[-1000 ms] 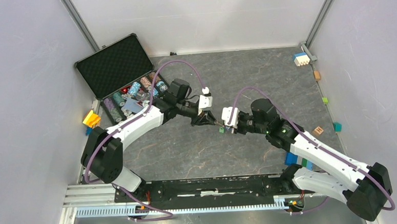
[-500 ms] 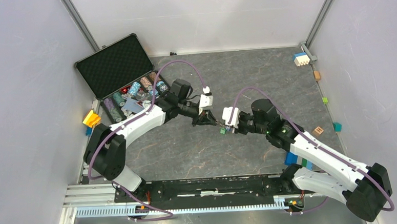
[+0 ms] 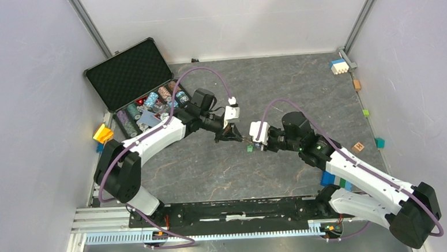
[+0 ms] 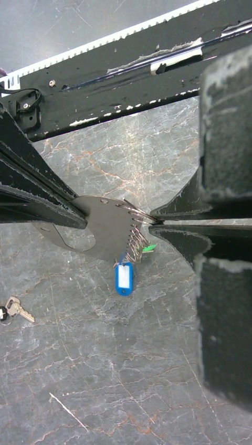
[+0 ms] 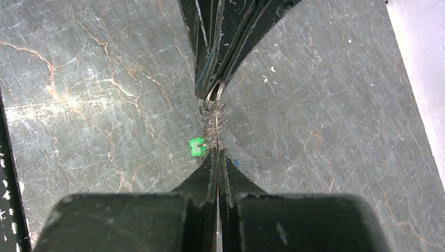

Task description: Put the keys on the keyring

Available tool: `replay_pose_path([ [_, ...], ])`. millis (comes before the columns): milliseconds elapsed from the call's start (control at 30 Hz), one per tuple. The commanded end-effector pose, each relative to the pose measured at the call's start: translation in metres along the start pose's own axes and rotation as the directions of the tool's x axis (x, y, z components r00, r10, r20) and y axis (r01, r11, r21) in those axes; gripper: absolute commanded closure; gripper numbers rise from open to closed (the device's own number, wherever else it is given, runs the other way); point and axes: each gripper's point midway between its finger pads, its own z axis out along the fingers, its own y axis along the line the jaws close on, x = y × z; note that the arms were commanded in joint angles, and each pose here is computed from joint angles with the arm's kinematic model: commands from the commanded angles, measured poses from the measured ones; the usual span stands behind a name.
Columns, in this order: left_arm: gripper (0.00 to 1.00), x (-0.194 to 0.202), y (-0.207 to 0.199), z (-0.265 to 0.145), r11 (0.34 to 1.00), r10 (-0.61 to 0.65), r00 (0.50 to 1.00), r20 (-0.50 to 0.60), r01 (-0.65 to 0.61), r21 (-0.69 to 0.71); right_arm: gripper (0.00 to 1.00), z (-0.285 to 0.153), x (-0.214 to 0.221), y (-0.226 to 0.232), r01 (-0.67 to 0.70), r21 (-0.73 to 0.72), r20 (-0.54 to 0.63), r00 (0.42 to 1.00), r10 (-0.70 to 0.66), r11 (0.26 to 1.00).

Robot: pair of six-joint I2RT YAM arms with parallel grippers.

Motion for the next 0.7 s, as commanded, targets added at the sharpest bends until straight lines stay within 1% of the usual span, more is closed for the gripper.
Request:
replay_pose_path([
  [0, 0.98, -0.026, -0.01, -0.016, 0.998, 0.061, 0.998, 0.007, -0.062, 0.034, 1.0, -0.001, 0.01, -0.018, 0.009, 0.085, -0.057, 0.998, -0.004, 0.996],
  [100, 0.98, -0.023, -0.015, -0.019, 0.997, 0.064, 0.998, -0.021, -0.063, 0.048, 1.0, -0.001, 0.017, -0.022, 0.01, 0.112, -0.089, 0.996, 0.0, 0.994],
  [267, 0.98, -0.018, -0.015, -0.022, 0.997, 0.068, 0.997, -0.045, -0.066, 0.032, 1.0, -0.001, 0.023, -0.025, 0.012, 0.128, -0.113, 0.994, 0.003, 0.992],
  [433, 0.98, -0.022, -0.015, -0.021, 0.998, 0.05, 0.998, -0.035, -0.048, 0.035, 1.0, 0.005, 0.023, -0.014, 0.005, 0.069, -0.097, 0.995, 0.002, 0.998],
  [467, 0.98, -0.023, -0.015, -0.021, 0.999, 0.044, 0.999, -0.031, -0.043, 0.031, 0.99, 0.006, 0.022, -0.012, 0.003, 0.054, -0.092, 0.996, 0.002, 0.999],
  [500, 0.98, -0.023, -0.014, -0.02, 0.999, 0.043, 0.999, -0.03, -0.042, 0.02, 0.96, 0.007, 0.021, -0.01, 0.001, 0.041, -0.084, 0.996, 0.003, 0.999],
  [533, 0.98, -0.023, -0.013, -0.019, 1.0, 0.031, 0.999, -0.031, -0.031, 0.006, 0.9, 0.008, 0.019, -0.007, 0.0, 0.027, -0.073, 0.997, 0.002, 1.0],
  [600, 0.98, -0.022, -0.01, -0.018, 0.999, 0.028, 0.999, -0.039, -0.03, -0.035, 0.75, 0.009, 0.01, -0.005, -0.003, 0.009, -0.036, 0.999, 0.003, 1.0],
  [633, 0.98, -0.023, -0.008, -0.017, 0.998, 0.029, 0.999, -0.04, -0.031, -0.054, 0.65, 0.01, 0.004, -0.004, -0.005, -0.002, -0.012, 1.0, 0.005, 1.0],
  [667, 0.98, -0.023, -0.008, -0.017, 0.998, 0.029, 0.999, -0.039, -0.031, -0.062, 0.6, 0.01, -0.001, -0.005, -0.01, -0.006, 0.007, 1.0, 0.011, 1.0],
])
